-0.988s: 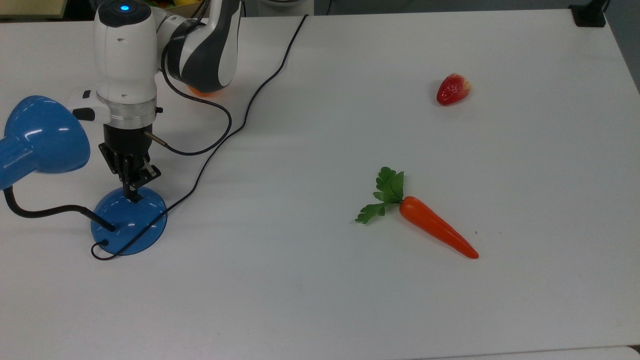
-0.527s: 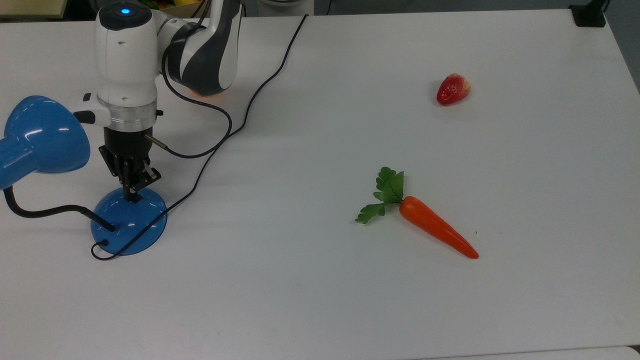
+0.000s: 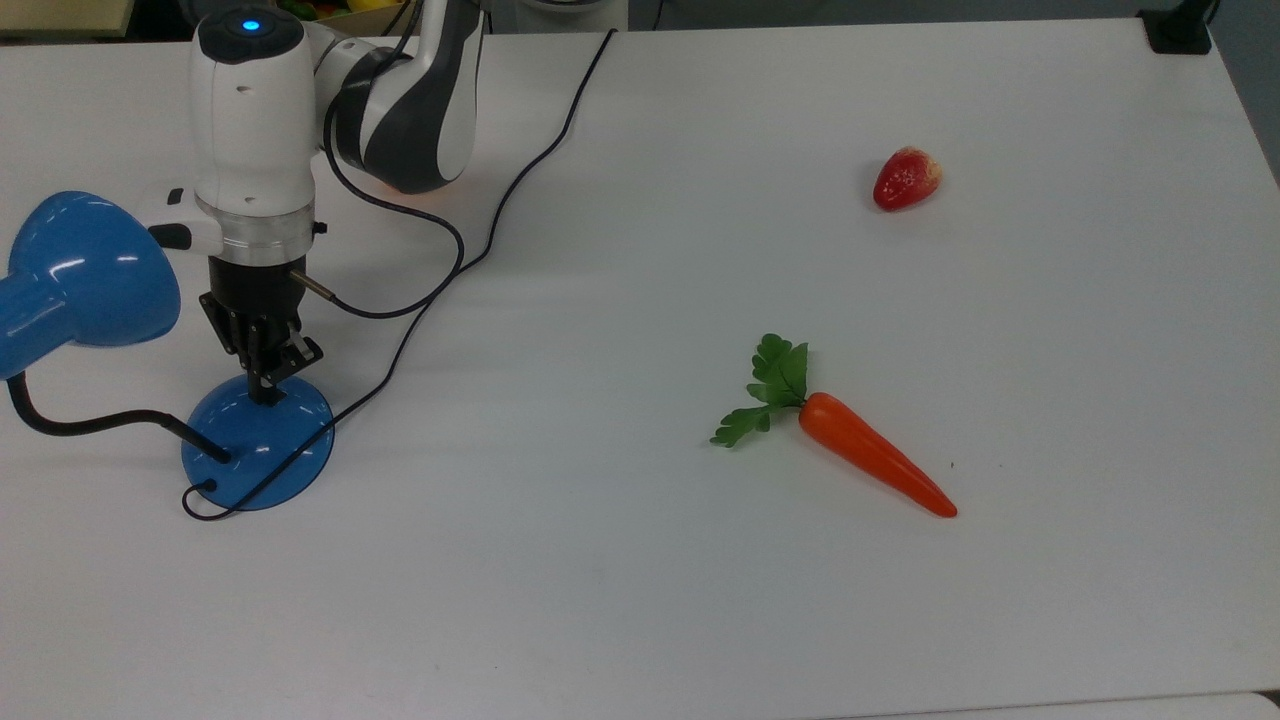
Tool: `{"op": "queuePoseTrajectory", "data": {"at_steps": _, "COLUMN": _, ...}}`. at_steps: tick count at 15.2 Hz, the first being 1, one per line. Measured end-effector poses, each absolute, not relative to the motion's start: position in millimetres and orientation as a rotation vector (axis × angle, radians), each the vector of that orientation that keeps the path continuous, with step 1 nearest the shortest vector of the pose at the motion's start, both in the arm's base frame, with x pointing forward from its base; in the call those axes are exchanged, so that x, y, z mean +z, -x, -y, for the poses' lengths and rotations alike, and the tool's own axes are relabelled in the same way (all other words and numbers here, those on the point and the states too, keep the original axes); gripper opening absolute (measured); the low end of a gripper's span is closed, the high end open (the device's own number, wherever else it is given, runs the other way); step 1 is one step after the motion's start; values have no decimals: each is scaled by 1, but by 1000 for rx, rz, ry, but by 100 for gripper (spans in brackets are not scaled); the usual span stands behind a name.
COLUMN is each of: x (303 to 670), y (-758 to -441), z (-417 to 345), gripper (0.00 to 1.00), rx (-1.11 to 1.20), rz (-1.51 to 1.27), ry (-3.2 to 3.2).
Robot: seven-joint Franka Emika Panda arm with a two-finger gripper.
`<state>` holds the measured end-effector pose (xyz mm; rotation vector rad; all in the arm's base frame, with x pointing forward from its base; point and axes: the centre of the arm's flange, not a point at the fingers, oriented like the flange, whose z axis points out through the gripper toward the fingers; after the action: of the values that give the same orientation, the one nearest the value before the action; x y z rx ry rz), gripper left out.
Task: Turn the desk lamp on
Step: 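Lower the gripper fingertips onto the switch on the lamp base and press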
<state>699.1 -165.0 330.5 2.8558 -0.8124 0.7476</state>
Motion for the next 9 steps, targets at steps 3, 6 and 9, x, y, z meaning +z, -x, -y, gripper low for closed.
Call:
{"op": "queuePoseTrajectory", "data": {"at_steps": 3, "x": 328, "y": -702, "z": 165, "gripper": 1, "rx": 750, "rz": 816, "ry": -2852}}
{"op": "queuePoseTrajectory", "data": {"at_steps": 6, "x": 327, "y": -706, "z": 164, "gripper": 1, "rx": 757, "rz": 815, "ry": -2848}}
{"op": "queuePoseTrajectory", "data": {"at_steps": 9, "x": 327, "y": -708, "z": 164, "gripper": 1, "rx": 760, "rz": 815, "ry": -2847}}
